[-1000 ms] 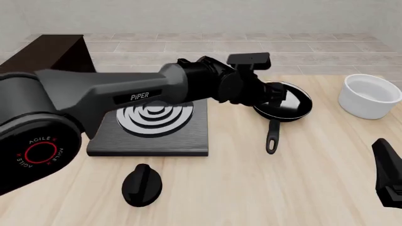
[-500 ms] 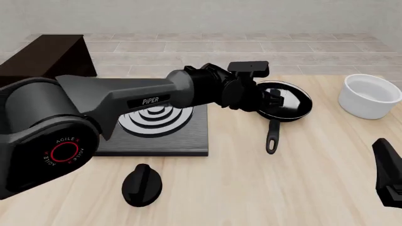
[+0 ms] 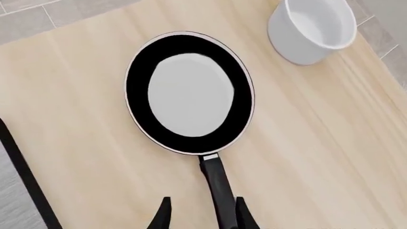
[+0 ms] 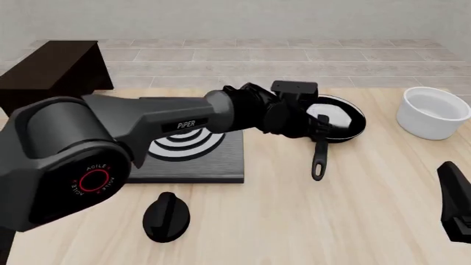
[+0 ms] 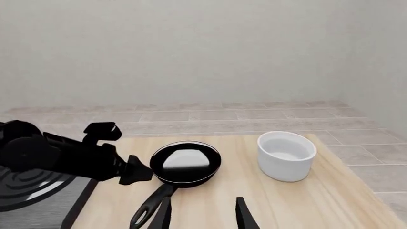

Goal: Put the frying pan on top of the cabinet.

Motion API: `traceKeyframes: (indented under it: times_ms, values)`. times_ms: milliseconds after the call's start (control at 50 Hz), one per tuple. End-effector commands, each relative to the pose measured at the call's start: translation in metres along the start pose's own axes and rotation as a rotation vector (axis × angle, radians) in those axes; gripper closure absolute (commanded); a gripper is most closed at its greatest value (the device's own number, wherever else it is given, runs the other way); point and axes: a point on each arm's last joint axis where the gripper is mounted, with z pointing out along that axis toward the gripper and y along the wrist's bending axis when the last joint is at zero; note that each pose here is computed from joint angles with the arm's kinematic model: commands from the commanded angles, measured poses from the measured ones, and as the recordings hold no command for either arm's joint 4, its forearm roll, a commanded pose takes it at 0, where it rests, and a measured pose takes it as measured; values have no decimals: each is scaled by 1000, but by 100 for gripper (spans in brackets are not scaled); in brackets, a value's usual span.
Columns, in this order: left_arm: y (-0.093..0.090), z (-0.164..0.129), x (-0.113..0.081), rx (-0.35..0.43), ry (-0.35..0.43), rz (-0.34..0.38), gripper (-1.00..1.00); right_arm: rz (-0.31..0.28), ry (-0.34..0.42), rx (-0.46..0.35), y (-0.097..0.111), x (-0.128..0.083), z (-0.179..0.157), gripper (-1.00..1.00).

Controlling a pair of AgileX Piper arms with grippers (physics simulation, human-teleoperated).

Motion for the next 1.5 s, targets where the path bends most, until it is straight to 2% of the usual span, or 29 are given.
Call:
traceKeyframes:
  times_ms: [20, 120, 660, 940, 1260, 1380, 1500]
  values:
    - [-11, 8, 7, 12, 19, 22, -100, 4, -1, 2, 0, 0, 0, -100]
    - [-19, 9, 9, 24, 21, 25, -100, 4, -1, 3, 0, 0, 0, -100]
    - [-16, 25, 23, 15, 50, 10, -100, 9, 1, 4, 0, 0, 0, -100]
    - [-24, 30, 30, 25, 65, 14, -100, 12, 0, 6, 0, 0, 0, -100]
    - [-26, 34, 34, 25, 75, 16, -100, 17, -1, 8, 0, 0, 0, -100]
    - [-29, 38, 42, 28, 85, 3, -100, 19, 0, 8, 0, 0, 0, -100]
    - [-24, 39, 42, 21, 86, 4, -100, 18, 0, 8, 0, 0, 0, -100]
